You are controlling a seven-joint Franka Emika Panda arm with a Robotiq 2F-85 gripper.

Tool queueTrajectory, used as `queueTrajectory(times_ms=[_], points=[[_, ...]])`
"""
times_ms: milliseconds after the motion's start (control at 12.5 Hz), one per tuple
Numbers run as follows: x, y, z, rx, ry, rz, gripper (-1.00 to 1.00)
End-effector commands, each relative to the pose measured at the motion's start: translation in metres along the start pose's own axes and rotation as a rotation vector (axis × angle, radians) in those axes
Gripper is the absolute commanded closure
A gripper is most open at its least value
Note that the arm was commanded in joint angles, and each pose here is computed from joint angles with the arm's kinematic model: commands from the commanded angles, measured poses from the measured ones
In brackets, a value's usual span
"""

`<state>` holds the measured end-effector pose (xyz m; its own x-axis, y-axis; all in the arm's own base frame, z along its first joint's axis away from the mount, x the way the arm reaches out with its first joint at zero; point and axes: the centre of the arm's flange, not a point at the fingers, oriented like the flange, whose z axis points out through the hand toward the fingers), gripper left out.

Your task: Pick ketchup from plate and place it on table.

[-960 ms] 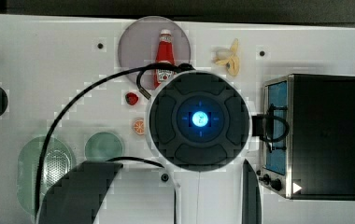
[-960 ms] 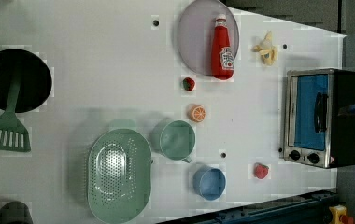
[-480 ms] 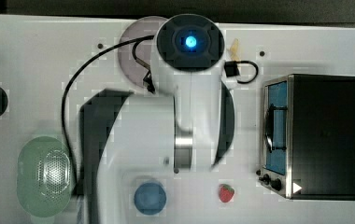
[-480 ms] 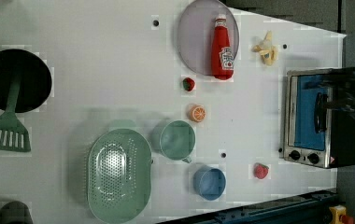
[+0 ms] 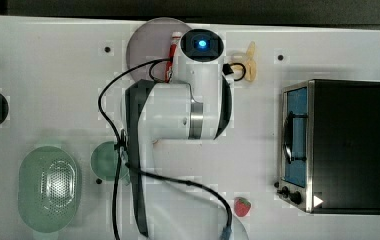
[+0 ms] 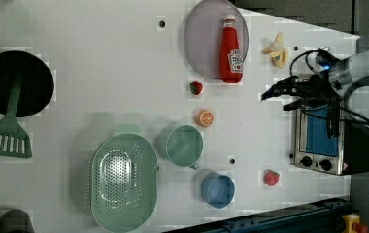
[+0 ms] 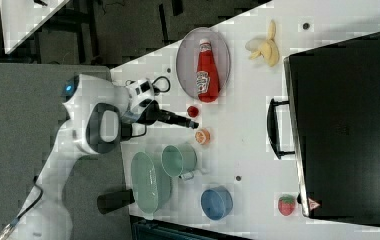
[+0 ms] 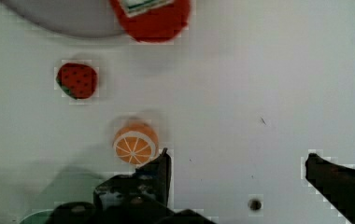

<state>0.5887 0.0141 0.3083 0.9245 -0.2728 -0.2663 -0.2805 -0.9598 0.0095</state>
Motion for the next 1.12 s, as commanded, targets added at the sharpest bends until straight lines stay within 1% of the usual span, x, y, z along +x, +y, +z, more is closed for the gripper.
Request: queueTrajectory(times_ms=[80,240,400,640,800,880,1040,1120], points=[[0.010,-0.029,-0.033,0.022,0.139,-0.215,-1.00],[0.025,-0.034,-0.012,0.023,0.141,-0.261,-1.00],[0.041,-0.039,0.009,0.027,0.149,-0.265,-1.00],[0.063,-0.046,0.036,0.037,0.190,-0.271,-1.00],[0.077,-0.050,0.050,0.036,0.231,-0.281,-1.00],[0.084,-0.050,0.057,0.023,0.252,-0.293,-1.00],[0.095,-0.052,0.073,0.006,0.275,-0.312,-1.00],[0.099,-0.052,0.081,0.011,0.284,-0.312,-1.00]])
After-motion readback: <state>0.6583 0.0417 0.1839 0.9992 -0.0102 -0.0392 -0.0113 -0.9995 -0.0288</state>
